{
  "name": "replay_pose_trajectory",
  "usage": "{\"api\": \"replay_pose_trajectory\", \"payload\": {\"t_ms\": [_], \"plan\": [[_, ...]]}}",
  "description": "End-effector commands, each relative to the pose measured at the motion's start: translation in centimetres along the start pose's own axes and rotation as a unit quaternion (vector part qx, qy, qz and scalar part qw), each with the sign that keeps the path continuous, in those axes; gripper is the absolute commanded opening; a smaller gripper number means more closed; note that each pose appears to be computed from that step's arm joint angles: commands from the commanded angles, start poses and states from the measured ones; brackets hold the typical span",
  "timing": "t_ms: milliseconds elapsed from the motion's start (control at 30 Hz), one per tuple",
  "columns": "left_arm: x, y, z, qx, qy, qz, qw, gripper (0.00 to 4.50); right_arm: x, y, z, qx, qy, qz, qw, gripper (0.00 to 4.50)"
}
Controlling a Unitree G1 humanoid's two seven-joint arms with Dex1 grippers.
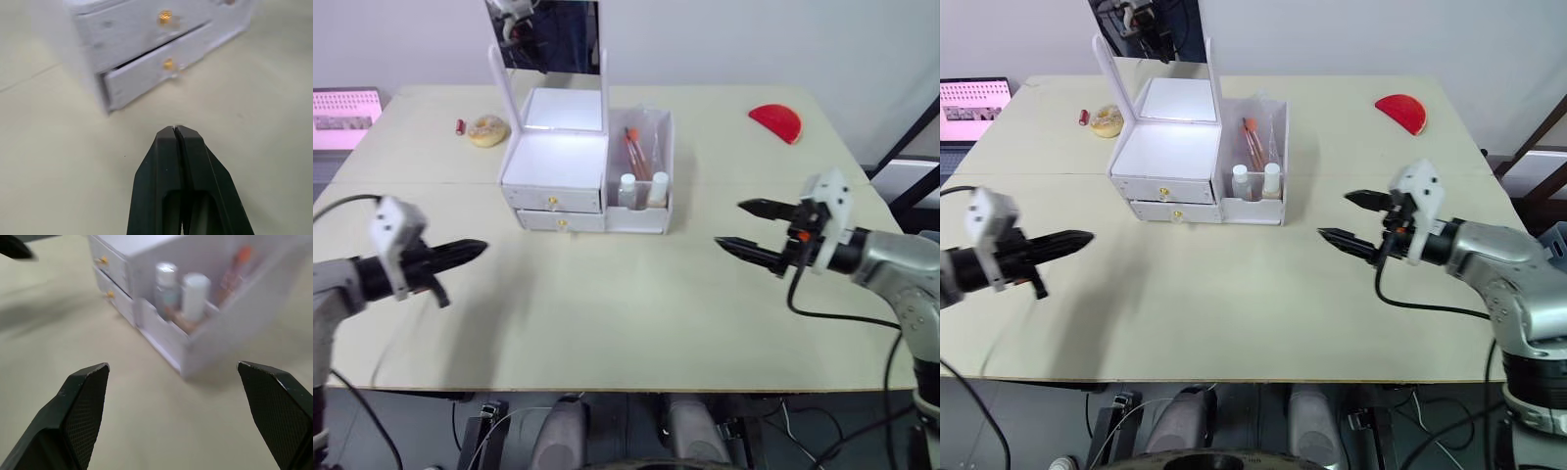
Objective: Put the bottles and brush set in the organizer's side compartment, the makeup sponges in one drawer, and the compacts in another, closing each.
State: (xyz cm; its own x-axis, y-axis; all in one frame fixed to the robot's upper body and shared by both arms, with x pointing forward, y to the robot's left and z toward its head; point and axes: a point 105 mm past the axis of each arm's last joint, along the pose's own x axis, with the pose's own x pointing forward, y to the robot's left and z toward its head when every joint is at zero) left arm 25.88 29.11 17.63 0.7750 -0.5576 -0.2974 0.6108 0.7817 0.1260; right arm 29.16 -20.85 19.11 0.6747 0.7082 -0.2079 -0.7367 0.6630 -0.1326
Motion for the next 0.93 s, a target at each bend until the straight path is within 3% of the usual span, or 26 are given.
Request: {"api": "replay_pose_trajectory", "payload": {"t_ms": [33, 100, 233, 333, 933], "plan": [[-4.4, 2.3, 0.0, 0.015, -0.008, 0.084, 0.996, 0.27, -3.1, -2.3, -0.7, -0.022, 0.010, -0.055, 0.998, 4.50], [-6.4, 2.9, -0.5, 0.007, -0.009, 0.112, 0.994, 0.86, -4.4, -3.0, -1.6, -0.026, 0.021, -0.075, 0.997, 4.50], [-10.2, 3.7, -1.6, -0.009, -0.008, 0.165, 0.986, 2.78, -7.5, -4.5, -3.5, -0.009, 0.031, -0.113, 0.993, 4.50], [-11.2, 3.8, -1.9, -0.010, -0.009, 0.183, 0.983, 4.34, -8.6, -5.0, -4.4, -0.012, 0.037, -0.125, 0.991, 4.50], [-10.8, 4.2, -1.7, -0.012, -0.025, 0.194, 0.981, 4.43, -8.1, -5.0, -4.2, -0.014, 0.027, -0.114, 0.993, 4.50]]}}
